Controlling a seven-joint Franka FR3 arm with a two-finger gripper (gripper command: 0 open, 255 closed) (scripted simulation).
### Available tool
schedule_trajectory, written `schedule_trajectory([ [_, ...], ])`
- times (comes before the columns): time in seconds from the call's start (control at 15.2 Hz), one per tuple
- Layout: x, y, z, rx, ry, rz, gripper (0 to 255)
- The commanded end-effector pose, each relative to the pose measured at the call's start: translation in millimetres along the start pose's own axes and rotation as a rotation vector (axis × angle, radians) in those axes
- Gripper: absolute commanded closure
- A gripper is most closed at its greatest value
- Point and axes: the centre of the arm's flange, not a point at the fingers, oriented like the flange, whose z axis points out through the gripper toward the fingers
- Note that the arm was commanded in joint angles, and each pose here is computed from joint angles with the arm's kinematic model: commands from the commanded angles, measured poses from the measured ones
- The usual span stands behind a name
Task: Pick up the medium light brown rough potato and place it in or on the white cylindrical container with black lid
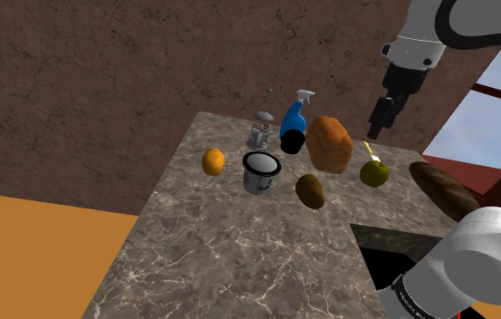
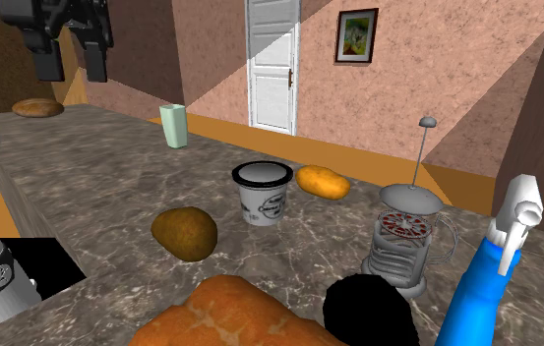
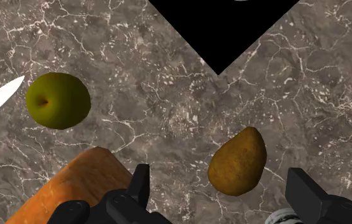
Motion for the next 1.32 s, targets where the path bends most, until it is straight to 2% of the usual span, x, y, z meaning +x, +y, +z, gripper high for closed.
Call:
schedule_trajectory([
  [0.0,0,0,0,0.0,0.0,0.0,0],
  [0.59,64,-116,33,-0.196,0.084,0.008,0],
  [1.25,140,-234,89,-0.413,0.177,0.016,0],
])
